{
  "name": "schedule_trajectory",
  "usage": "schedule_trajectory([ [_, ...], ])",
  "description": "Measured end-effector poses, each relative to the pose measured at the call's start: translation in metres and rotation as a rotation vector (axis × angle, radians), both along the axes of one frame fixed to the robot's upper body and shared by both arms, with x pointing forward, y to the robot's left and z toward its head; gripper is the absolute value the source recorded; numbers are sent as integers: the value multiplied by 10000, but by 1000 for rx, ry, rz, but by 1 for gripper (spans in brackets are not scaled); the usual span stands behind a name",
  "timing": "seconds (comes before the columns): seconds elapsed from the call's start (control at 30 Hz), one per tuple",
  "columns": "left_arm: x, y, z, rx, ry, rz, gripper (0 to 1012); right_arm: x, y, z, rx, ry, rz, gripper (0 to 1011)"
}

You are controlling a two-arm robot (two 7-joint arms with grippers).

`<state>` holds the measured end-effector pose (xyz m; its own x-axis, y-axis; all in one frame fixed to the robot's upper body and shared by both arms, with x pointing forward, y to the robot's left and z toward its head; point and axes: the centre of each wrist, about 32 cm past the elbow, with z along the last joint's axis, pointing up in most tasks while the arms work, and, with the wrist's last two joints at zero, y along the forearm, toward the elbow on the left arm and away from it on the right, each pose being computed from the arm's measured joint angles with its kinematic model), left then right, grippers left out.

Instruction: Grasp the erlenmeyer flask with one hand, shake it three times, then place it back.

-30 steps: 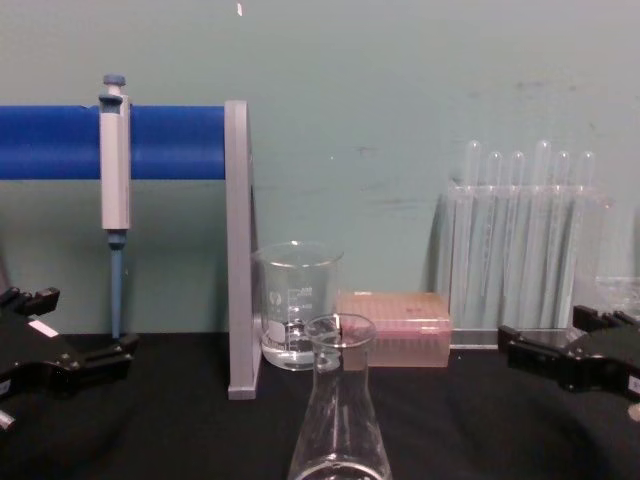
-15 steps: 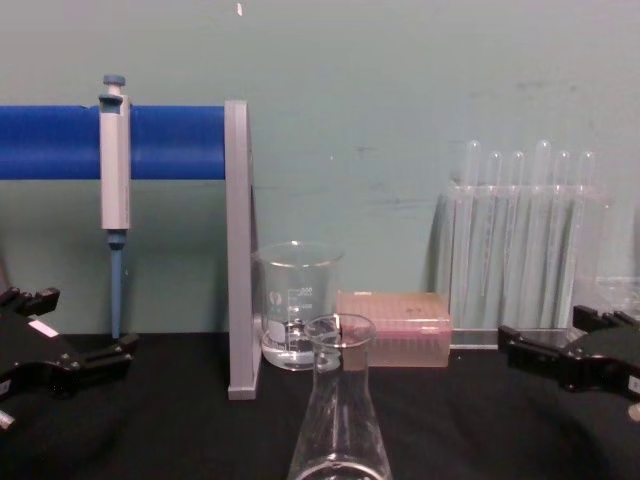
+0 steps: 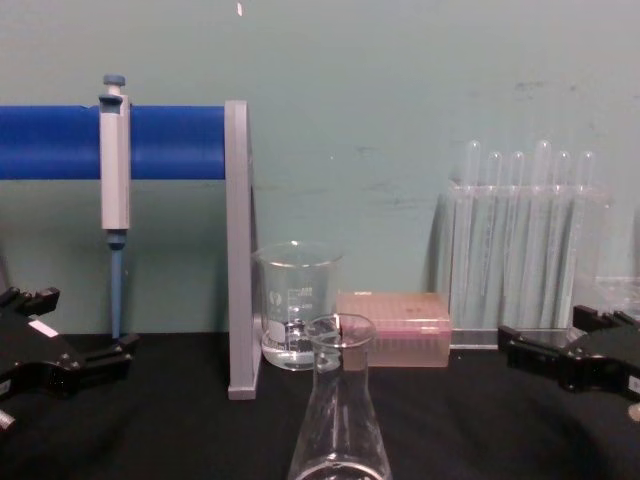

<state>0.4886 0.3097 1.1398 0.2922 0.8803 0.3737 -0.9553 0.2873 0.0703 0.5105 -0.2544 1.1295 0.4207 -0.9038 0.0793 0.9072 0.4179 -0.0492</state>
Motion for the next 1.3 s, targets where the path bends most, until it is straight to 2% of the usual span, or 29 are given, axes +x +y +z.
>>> schedule_trajectory([
  [1.3, 0, 0, 0, 0, 0, 0, 1001, 0, 0, 0, 0, 0, 0, 1000],
])
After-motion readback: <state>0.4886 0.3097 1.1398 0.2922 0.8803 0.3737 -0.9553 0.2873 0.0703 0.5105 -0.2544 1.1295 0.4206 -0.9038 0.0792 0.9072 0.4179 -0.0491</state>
